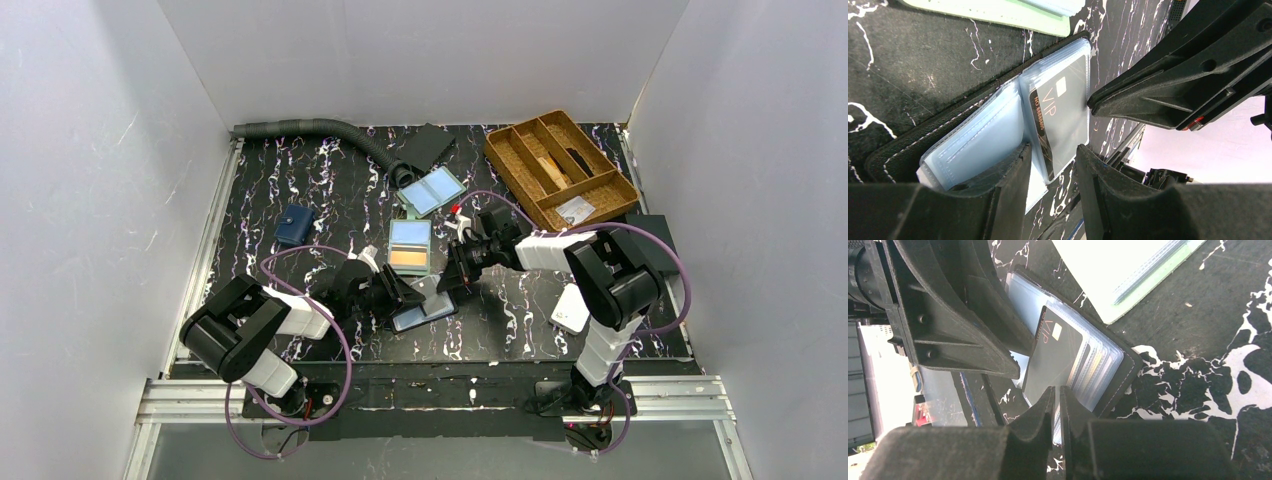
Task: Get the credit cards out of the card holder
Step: Remove the credit card from the card holder.
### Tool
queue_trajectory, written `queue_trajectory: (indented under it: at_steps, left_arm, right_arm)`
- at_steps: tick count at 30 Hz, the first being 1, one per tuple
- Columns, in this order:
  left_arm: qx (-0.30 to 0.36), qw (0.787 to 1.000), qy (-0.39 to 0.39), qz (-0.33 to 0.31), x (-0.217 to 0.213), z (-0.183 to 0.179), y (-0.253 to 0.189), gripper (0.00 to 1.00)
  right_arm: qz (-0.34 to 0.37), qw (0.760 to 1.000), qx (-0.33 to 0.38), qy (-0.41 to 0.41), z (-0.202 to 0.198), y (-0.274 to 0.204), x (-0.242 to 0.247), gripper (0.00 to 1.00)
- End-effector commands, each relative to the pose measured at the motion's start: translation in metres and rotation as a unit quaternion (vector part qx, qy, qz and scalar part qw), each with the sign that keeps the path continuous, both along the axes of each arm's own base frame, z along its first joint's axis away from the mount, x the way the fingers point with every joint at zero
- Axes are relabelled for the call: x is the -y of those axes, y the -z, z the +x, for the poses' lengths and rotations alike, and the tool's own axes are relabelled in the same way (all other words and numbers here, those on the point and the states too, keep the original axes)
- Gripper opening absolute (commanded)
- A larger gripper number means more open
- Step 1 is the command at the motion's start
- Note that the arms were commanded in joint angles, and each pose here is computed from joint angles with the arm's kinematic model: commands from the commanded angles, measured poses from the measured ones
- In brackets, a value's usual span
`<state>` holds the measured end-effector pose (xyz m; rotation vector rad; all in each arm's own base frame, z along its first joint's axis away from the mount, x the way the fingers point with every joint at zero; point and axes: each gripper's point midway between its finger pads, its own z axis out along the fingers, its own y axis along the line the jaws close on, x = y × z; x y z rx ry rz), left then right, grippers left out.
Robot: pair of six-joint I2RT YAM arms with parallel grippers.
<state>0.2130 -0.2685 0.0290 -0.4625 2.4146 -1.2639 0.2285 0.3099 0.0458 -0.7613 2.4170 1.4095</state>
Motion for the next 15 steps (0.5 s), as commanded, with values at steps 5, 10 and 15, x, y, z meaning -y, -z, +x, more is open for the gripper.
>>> queue_trajectory:
  at_steps: [5,10,15]
  left_arm:
    - [-0.001,1.0,0.003,0.008,-0.003,-0.003,0.004,0.37]
    - [-0.005,1.0,0.0,0.006,-0.003,-0.003,0.004,0.37]
    - [-0.014,1.0,-0.009,0.001,-0.005,-0.003,0.006,0.32]
  right_arm:
    - [-0.032,0.999,-0.008,-0.01,-0.004,0.017,-0.001,0.17]
    - [-0.054,0.998,-0.009,-0.021,-0.009,0.027,-0.004,0.16]
    - [-0.086,0.996,-0.019,-0.019,-0.012,0.039,0.002,0.15]
